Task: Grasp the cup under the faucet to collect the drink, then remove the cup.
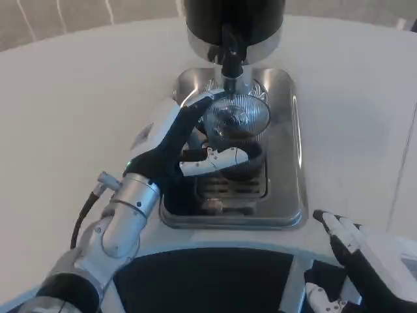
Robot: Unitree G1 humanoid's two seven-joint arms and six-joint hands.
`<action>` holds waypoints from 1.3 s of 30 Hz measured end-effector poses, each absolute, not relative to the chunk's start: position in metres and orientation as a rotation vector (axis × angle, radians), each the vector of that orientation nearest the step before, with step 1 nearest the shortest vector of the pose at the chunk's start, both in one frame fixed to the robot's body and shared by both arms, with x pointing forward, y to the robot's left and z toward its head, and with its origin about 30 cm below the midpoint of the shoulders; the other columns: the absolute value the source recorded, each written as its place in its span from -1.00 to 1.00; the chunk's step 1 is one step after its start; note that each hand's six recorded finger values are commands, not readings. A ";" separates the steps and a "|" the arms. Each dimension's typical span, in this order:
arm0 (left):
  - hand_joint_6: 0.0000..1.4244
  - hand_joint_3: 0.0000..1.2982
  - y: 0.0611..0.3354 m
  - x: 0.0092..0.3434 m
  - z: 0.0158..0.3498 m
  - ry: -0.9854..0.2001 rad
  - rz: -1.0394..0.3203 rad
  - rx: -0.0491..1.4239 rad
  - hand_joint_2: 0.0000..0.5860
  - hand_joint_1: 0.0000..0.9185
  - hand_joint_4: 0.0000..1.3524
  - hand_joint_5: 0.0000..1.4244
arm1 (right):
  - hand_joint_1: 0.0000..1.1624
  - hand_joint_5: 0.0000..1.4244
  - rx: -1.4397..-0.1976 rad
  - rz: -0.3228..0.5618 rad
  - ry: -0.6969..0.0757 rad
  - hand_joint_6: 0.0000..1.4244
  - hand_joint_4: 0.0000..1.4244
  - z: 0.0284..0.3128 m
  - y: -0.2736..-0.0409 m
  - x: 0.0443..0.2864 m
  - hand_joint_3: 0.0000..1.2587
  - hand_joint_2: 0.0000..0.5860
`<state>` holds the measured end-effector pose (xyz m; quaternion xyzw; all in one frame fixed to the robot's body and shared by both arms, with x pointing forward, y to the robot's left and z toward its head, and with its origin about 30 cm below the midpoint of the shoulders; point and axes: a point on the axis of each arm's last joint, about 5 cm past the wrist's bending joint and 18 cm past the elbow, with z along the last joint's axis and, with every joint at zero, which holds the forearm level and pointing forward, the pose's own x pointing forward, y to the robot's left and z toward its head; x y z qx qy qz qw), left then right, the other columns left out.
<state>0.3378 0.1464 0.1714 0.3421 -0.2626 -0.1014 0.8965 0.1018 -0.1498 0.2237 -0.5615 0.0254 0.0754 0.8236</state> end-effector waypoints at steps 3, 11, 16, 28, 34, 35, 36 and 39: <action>0.56 -0.50 0.146 0.338 0.171 -0.544 -0.207 0.708 -0.67 -0.05 -0.26 0.17 | -0.38 -1.00 -1.200 0.157 0.051 -1.00 -1.00 0.223 -0.149 0.101 -0.95 0.94; 0.77 -0.22 0.147 0.334 0.164 -0.559 -0.162 0.695 -0.64 0.01 0.00 0.39 | -0.35 -1.00 -1.210 0.150 0.057 -1.00 -1.00 0.223 -0.149 0.101 -0.95 0.94; 0.94 0.09 0.148 0.331 0.159 -0.577 -0.117 0.695 -0.64 0.10 0.27 0.66 | -0.31 -1.00 -1.212 0.150 0.057 -1.00 -1.00 0.223 -0.149 0.101 -0.93 0.91; 1.00 0.42 0.152 0.326 0.150 -0.581 -0.040 0.650 -0.59 0.19 0.59 0.91 | -0.29 -1.00 -1.211 0.151 0.044 -1.00 -1.00 0.223 -0.148 0.102 -0.93 0.88; 1.00 0.47 0.162 0.323 0.147 -0.585 -0.020 0.643 -0.62 0.19 0.66 0.95 | -0.29 -1.00 -1.211 0.153 0.025 -1.00 -1.00 0.225 -0.146 0.105 -0.93 0.88; 1.00 0.48 0.165 0.322 0.147 -0.587 -0.020 0.646 -0.62 0.20 0.68 0.95 | -0.29 -1.00 -1.211 0.152 0.022 -1.00 -1.00 0.225 -0.146 0.105 -0.93 0.88; 1.00 0.48 0.169 0.322 0.148 -0.591 -0.019 0.649 -0.63 0.20 0.68 0.95 | -0.29 -1.00 -1.211 0.149 0.018 -1.00 -1.00 0.225 -0.146 0.105 -0.93 0.88; 1.00 0.48 0.178 0.319 0.149 -0.610 -0.018 0.643 -0.66 0.20 0.68 0.95 | -0.28 -1.00 -1.210 0.140 0.004 -1.00 -1.00 0.227 -0.146 0.107 -0.93 0.88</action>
